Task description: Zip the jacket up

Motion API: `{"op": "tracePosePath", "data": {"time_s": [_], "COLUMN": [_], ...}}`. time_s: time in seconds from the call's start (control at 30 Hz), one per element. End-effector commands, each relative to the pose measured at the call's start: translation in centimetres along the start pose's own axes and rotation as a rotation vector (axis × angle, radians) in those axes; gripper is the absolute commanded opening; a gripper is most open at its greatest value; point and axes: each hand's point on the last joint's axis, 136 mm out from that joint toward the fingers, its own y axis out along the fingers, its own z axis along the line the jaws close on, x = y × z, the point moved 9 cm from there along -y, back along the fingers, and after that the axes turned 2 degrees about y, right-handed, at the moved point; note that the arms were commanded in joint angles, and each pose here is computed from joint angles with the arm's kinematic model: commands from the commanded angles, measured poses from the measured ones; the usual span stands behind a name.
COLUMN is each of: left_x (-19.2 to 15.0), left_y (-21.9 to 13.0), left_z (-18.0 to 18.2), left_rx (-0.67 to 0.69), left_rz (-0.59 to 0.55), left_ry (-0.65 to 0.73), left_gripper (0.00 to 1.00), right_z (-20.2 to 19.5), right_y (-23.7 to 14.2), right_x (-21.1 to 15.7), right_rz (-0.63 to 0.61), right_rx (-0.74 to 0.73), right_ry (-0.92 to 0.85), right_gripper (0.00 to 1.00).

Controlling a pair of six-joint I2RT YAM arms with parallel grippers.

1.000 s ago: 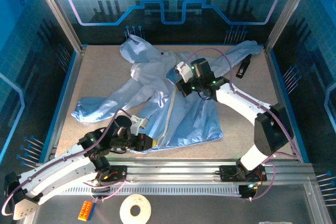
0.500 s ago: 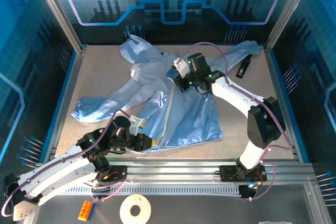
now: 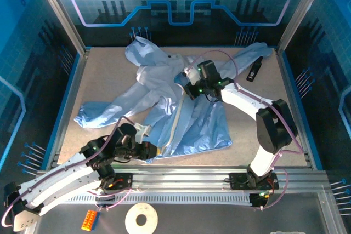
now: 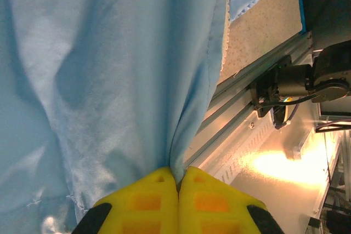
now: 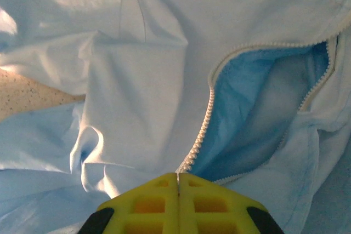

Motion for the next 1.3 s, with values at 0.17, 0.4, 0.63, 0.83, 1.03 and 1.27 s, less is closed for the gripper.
{"op": "tracePosePath", "data": {"time_s": [0.17, 0.4, 0.63, 0.83, 1.03, 1.27], "left_x": [-0.8, -0.5, -0.5, -0.6, -0.6, -0.7], "left_y": [-0.2, -0.9, -1.4, -1.7, -1.9, -2.1], "left_z": [-0.2, -0.8, -1.1, -1.3, -1.4, -1.5], "left_rx": [-0.015, -0.002, -0.004, -0.006, -0.016, -0.023], "left_rz": [0.078, 0.093, 0.092, 0.092, 0.096, 0.098], "left_ry": [-0.014, 0.003, 0.009, 0.013, 0.02, 0.026], "left_gripper": [0.0, 0.0, 0.0, 0.0, 0.0, 0.0], "right_z": [-2.0, -3.1, -3.9, -4.6, -5.1, -5.6], "right_y": [-1.4, -0.7, -0.4, -0.5, -0.7, -0.7], "right_x": [2.7, 4.4, 4.9, 5.1, 5.0, 4.9], "right_rz": [-0.099, -0.116, -0.113, -0.118, -0.114, -0.103], "right_rx": [-0.061, -0.07, -0.081, -0.088, -0.092, -0.097], "right_ry": [-0.017, -0.037, -0.053, -0.055, -0.052, -0.054], "right_gripper": [0.0, 0.0, 0.0, 0.0, 0.0, 0.0]}}
